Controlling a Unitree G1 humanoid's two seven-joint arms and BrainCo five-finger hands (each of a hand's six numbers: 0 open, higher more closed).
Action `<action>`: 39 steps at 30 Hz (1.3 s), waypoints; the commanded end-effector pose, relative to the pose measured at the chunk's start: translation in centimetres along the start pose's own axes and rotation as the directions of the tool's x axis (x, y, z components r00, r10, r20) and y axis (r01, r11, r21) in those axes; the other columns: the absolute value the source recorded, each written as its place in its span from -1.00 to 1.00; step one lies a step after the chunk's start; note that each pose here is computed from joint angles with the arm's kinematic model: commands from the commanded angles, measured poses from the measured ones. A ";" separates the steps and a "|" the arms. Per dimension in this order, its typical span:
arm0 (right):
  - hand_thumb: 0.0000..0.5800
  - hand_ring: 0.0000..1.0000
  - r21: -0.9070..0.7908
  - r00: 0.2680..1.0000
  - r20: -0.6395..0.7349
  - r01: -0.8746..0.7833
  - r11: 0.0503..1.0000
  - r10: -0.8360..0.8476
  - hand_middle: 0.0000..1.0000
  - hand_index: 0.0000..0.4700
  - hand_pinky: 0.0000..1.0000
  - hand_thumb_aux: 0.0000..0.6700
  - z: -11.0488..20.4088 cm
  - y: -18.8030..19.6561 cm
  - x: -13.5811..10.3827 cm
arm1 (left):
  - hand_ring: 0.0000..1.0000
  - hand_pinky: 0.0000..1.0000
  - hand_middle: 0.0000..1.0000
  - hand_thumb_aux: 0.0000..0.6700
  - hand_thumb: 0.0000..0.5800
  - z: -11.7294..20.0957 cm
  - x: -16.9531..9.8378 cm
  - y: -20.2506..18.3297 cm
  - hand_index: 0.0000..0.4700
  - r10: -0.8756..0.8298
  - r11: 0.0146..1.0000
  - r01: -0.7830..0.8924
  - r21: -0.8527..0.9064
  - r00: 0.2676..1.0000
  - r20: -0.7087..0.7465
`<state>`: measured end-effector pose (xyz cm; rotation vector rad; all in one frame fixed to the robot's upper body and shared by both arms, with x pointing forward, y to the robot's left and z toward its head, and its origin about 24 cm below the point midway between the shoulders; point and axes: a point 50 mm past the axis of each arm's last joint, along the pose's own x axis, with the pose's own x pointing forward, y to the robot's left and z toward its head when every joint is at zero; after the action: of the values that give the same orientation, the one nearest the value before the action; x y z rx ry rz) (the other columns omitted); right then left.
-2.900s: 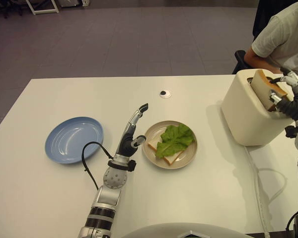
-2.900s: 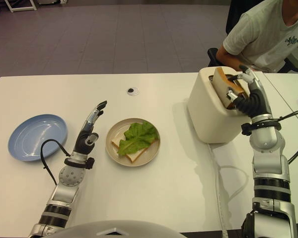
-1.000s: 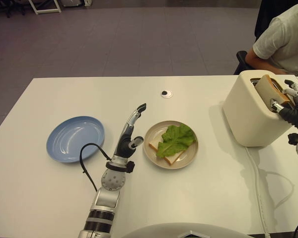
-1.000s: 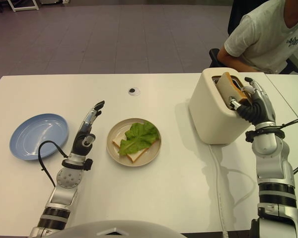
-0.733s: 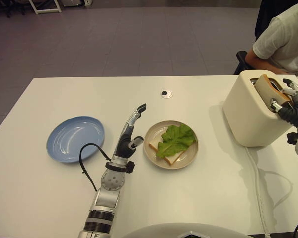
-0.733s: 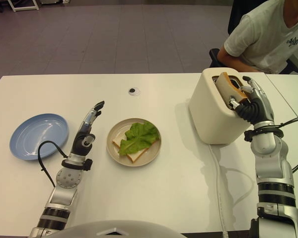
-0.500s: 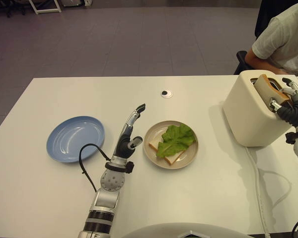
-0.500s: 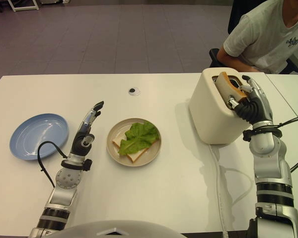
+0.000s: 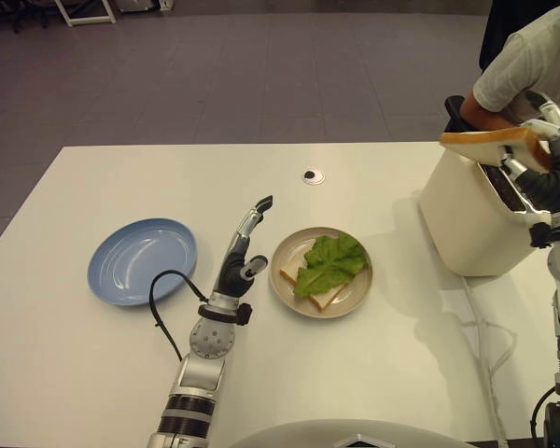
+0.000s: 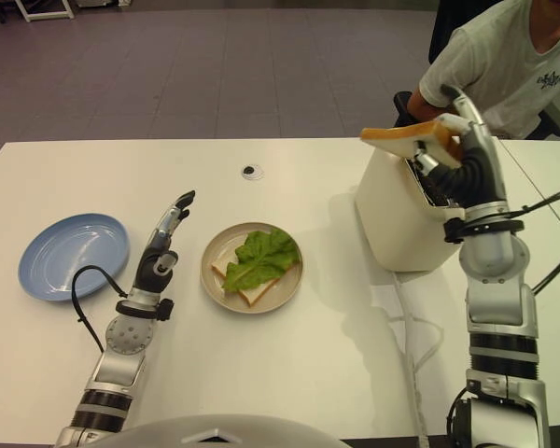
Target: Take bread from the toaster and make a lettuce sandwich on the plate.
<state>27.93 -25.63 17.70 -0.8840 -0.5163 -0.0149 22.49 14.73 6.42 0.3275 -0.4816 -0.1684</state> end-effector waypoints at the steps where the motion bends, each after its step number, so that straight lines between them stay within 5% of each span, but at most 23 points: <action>1: 1.00 -1.00 0.015 0.992 0.115 -0.060 0.998 0.058 -1.00 1.00 -1.00 1.00 2.3 1.3 0.9 | -1.00 -1.00 -1.00 -1.00 -1.00 -0.2 0.1 -0.1 -1.00 -0.003 1.000 0.003 -0.002 1.000 -0.010; 10: 1.00 -1.00 -0.013 0.895 0.361 -0.275 0.961 0.261 -1.00 1.00 -1.00 1.00 7.6 6.8 1.4 | -1.00 -1.00 -1.00 -1.00 -1.00 -0.3 0.2 0.1 -1.00 0.004 1.000 -0.004 -0.003 1.000 -0.006; 15: 1.00 -1.00 -0.109 0.823 0.395 -0.399 0.911 0.408 -1.00 1.00 -1.00 1.00 7.7 11.9 0.5 | -1.00 -1.00 -1.00 -1.00 -1.00 -0.2 0.2 0.4 -1.00 0.013 1.000 -0.013 -0.005 1.000 0.000; 22: 1.00 -1.00 -0.229 0.790 0.481 -0.307 0.924 0.381 -1.00 1.00 -1.00 1.00 8.4 14.8 0.2 | -1.00 -1.00 -1.00 -1.00 -1.00 -0.2 0.2 0.3 -1.00 0.004 1.000 -0.004 -0.017 1.000 -0.002; 32: 1.00 -1.00 -0.222 0.794 0.557 -0.140 0.965 0.243 -1.00 1.00 -1.00 1.00 10.0 13.3 1.8 | -1.00 -1.00 -1.00 -1.00 -1.00 -0.2 0.1 0.2 -1.00 -0.014 1.000 0.014 -0.027 1.000 -0.005; 39: 1.00 -1.00 -0.276 0.778 0.496 -0.280 0.919 0.386 -1.00 1.00 -1.00 1.00 7.4 17.0 -0.2 | -1.00 -1.00 -1.00 -1.00 -1.00 0.0 -0.1 0.0 -1.00 -0.021 0.999 0.020 -0.028 1.000 -0.004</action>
<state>28.56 -8.87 10.57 -1.1449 -0.9370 0.5064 22.58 14.92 6.47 0.3049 -0.4816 -0.1843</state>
